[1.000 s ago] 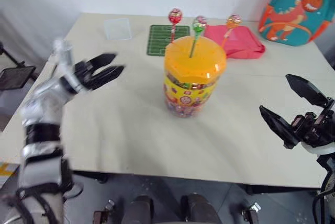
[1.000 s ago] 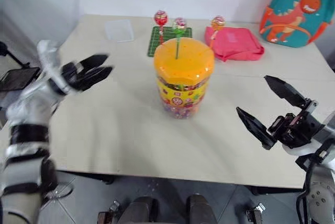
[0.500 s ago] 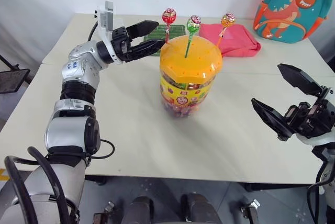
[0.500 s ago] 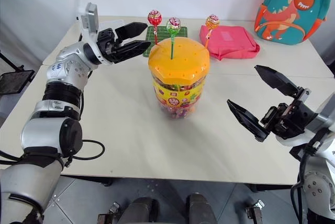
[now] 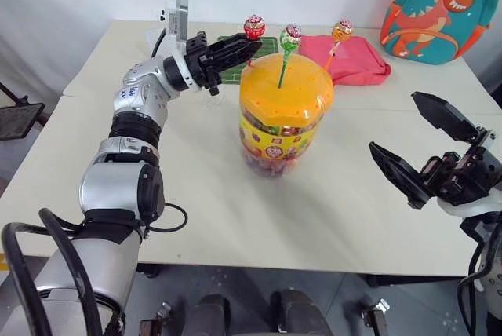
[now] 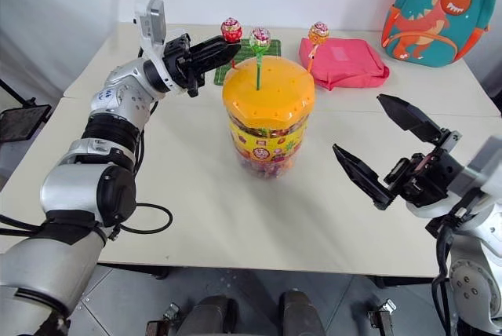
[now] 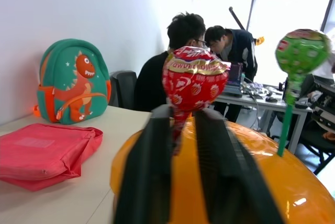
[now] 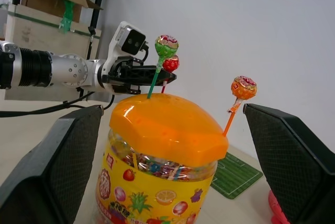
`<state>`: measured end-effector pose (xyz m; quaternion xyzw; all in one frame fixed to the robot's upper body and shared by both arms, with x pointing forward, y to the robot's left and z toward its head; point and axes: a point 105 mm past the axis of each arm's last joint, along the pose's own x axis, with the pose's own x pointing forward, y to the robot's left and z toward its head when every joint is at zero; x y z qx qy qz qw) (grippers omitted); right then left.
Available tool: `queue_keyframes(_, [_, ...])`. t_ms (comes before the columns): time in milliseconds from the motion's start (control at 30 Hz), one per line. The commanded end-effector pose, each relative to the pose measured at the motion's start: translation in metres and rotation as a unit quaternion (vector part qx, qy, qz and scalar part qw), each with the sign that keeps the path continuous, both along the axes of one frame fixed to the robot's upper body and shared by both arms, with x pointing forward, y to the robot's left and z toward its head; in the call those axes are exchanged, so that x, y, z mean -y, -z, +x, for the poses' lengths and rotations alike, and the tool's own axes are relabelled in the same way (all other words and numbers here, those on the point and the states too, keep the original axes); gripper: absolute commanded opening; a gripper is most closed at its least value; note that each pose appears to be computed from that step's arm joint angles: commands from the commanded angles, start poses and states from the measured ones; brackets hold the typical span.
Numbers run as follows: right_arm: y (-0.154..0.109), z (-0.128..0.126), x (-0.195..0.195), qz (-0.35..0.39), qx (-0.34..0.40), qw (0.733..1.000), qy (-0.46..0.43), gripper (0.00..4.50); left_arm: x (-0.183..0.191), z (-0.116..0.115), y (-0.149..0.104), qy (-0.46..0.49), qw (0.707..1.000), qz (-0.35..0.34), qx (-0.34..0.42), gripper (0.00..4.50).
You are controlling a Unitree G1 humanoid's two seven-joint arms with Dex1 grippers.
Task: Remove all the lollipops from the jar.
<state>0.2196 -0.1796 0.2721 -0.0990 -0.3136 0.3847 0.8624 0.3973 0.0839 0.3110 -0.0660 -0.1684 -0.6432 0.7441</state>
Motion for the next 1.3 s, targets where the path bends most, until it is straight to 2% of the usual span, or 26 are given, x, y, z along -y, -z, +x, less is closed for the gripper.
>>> queue_keyframes(33, [-0.006,-0.006,-0.006,-0.001,0.015,1.0,-0.006,4.5,0.004,-0.008,-0.024,0.023,0.999,-0.015,0.027,0.01])
queue_keyframes(100, [-0.006,-0.006,-0.006,0.0,0.015,1.0,-0.006,4.5,0.003,-0.008,-0.029,0.026,0.999,-0.029,0.021,0.01])
queue_keyframes(267, [-0.007,-0.003,-0.01,0.011,0.014,1.0,-0.011,4.5,-0.015,-0.003,-0.077,0.014,0.982,-0.183,-0.037,0.01])
queue_keyframes(333, [-0.007,-0.002,-0.012,0.013,0.014,1.0,-0.017,4.5,-0.025,-0.003,-0.087,0.017,0.974,-0.217,-0.057,0.01])
queue_keyframes(400, [-0.007,-0.002,-0.014,0.014,0.015,1.0,-0.023,4.5,-0.04,-0.003,-0.089,0.01,0.972,-0.221,-0.072,0.01])
queue_keyframes(467, [-0.007,-0.002,-0.016,0.012,0.015,0.999,-0.031,4.5,-0.054,-0.001,-0.08,-0.017,0.978,-0.189,-0.087,0.01])
queue_keyframes(533, [-0.007,-0.002,-0.02,0.002,0.015,0.999,-0.045,4.5,-0.086,0.004,-0.044,-0.094,0.985,-0.092,-0.11,0.01])
queue_keyframes(633, [-0.004,-0.002,-0.023,-0.01,0.011,0.998,-0.06,4.5,-0.138,0.004,-0.008,-0.2,0.969,-0.015,-0.146,0.01])
queue_keyframes(667, [-0.002,-0.001,-0.024,-0.017,0.007,0.998,-0.066,4.5,-0.158,0.004,0.01,-0.25,0.95,0.028,-0.186,0.01])
queue_keyframes(733, [0.004,0.0,-0.024,-0.033,-0.002,0.997,-0.076,4.5,-0.198,-0.006,0.045,-0.331,0.911,0.139,-0.201,0.01])
queue_keyframes(767, [0.007,0.001,-0.023,-0.042,-0.006,0.996,-0.082,4.5,-0.215,-0.016,0.066,-0.355,0.887,0.211,-0.206,0.01])
queue_keyframes(833, [0.011,0.003,-0.023,-0.056,-0.011,0.994,-0.091,4.5,-0.235,-0.034,0.098,-0.374,0.848,0.3,-0.227,0.01])
queue_keyframes(900, [0.014,0.006,-0.023,-0.069,-0.015,0.992,-0.102,4.5,-0.245,-0.05,0.122,-0.389,0.816,0.329,-0.272,0.01])
queue_keyframes(967, [0.017,0.007,-0.023,-0.078,-0.016,0.991,-0.111,4.5,-0.246,-0.063,0.142,-0.396,0.796,0.355,-0.288,0.01])
queue_keyframes(1133, [0.02,0.006,-0.028,-0.091,-0.023,0.986,-0.136,4.5,-0.244,-0.088,0.179,-0.394,0.769,0.386,-0.322,0.01])
queue_keyframes(1200, [0.021,0.005,-0.029,-0.095,-0.026,0.985,-0.141,4.5,-0.248,-0.094,0.186,-0.402,0.76,0.392,-0.326,0.01])
queue_keyframes(1300, [0.019,0.005,-0.029,-0.093,-0.026,0.985,-0.14,4.5,-0.247,-0.095,0.181,-0.409,0.767,0.373,-0.325,0.74])
